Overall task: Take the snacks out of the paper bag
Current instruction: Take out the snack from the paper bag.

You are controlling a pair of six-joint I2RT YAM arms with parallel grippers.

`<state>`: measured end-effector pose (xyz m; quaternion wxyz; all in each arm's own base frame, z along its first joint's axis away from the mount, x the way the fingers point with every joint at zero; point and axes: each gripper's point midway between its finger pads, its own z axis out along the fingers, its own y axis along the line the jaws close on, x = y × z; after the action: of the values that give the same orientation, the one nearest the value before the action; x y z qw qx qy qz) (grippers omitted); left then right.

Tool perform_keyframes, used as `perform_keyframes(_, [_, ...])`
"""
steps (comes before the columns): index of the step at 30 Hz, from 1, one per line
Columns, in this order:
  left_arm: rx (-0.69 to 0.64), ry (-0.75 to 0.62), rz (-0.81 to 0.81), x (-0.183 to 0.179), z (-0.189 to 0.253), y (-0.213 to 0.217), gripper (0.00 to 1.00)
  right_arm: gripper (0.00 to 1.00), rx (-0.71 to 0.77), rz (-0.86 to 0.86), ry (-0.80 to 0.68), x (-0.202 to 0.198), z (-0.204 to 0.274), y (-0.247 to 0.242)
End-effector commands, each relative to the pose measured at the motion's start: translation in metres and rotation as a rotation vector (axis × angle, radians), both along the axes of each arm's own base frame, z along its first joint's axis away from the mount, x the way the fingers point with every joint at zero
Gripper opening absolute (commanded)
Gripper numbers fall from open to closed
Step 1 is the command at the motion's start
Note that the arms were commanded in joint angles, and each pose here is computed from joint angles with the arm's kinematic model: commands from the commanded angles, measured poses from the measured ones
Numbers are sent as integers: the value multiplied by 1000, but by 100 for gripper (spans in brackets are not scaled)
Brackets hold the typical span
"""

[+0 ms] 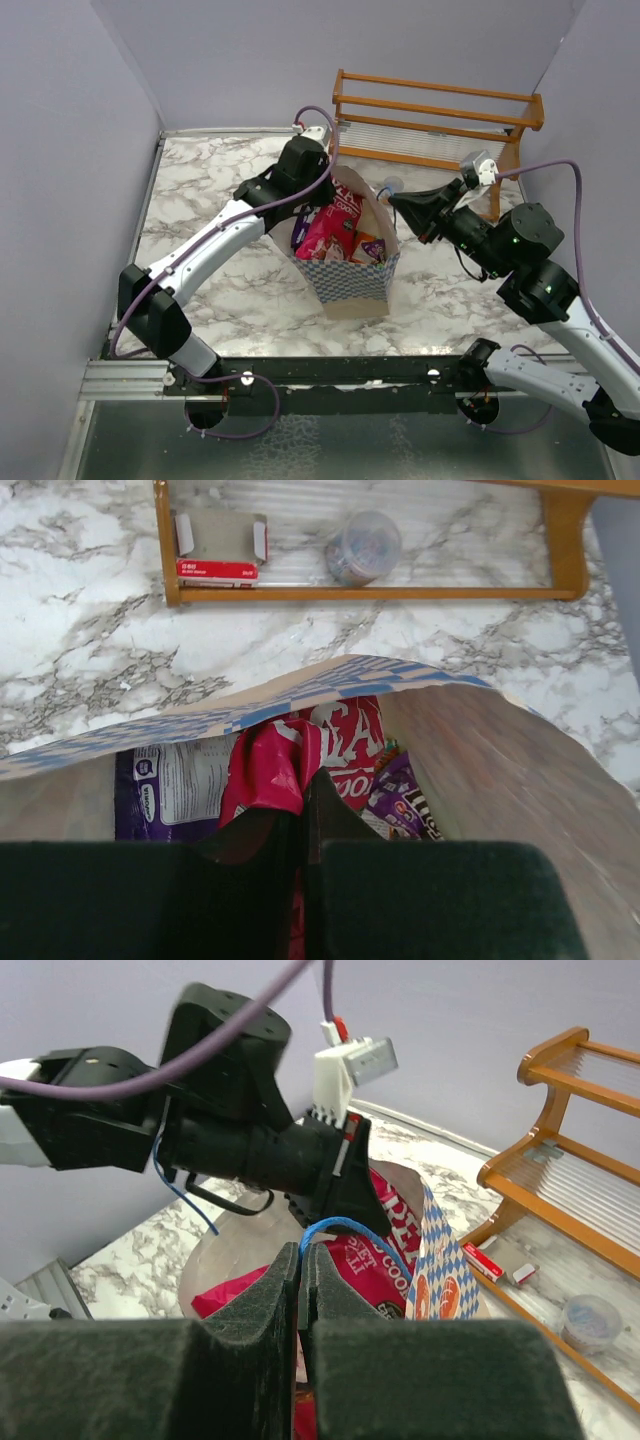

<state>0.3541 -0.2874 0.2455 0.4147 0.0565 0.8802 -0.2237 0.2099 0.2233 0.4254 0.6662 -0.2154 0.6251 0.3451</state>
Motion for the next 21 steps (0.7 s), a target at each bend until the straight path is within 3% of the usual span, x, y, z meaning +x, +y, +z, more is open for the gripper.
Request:
perform_keyframes(1, [-155,-113,-41,-10,64,-5,3,2,105,-5,-89,-7,48,-8])
perform_keyframes(21, [-345,-390,-149,-79,235,32,0,2,83,-127,-29,0,14,-31])
